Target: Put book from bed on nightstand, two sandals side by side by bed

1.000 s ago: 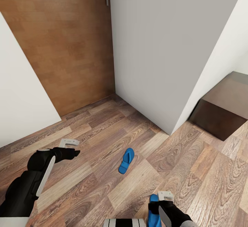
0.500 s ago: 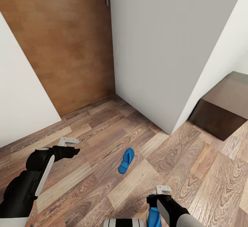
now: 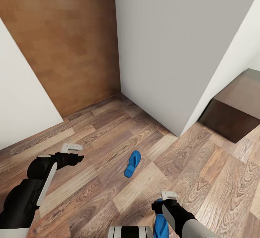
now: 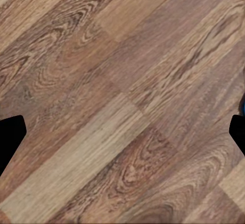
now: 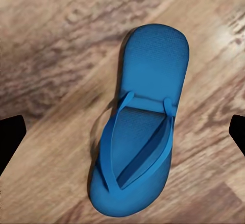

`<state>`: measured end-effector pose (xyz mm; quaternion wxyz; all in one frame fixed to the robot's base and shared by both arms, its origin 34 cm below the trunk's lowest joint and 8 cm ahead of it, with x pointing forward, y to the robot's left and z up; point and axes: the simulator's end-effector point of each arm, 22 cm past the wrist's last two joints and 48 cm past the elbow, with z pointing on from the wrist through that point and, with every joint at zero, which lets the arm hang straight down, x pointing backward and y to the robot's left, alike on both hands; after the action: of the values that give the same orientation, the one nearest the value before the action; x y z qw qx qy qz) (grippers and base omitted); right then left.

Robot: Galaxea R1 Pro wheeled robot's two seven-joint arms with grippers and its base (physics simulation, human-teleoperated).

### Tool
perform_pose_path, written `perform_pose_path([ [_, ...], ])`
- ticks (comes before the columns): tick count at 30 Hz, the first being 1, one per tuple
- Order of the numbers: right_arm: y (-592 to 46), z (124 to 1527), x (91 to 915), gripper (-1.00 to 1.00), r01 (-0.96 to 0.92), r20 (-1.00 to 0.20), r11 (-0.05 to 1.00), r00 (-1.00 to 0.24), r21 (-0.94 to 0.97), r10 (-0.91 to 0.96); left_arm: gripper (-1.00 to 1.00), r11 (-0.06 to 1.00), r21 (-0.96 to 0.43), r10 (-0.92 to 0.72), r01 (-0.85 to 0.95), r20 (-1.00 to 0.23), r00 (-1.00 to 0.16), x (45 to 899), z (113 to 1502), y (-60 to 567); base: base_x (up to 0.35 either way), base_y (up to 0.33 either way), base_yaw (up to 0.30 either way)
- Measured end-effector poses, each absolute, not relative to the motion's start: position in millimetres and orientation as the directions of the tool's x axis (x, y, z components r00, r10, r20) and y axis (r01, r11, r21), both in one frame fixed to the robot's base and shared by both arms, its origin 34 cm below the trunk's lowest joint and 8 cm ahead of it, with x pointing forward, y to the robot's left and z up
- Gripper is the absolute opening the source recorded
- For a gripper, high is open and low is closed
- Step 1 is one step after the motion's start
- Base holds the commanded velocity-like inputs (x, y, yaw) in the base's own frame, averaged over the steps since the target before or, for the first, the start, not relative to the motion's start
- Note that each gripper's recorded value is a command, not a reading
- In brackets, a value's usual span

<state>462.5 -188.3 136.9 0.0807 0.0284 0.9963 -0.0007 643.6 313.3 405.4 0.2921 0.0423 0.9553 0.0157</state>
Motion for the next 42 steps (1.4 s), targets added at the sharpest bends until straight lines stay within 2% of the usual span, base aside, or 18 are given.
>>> perform_pose_path([
  [20,-179,140,493,1.0,0.063,-0.181,0.998,-0.982,-0.021,0.059,1.0,0.996,0.051,0.091,0.075,-0.535,-0.84,641,389,312,0.0,0.0,0.0],
  [42,-179,105,468,1.0,0.064,-0.103,0.997,-0.993,-0.031,0.061,1.0,0.996,0.044,0.091,0.08,-0.457,-0.885,628,337,312,0.0,0.0,0.0],
])
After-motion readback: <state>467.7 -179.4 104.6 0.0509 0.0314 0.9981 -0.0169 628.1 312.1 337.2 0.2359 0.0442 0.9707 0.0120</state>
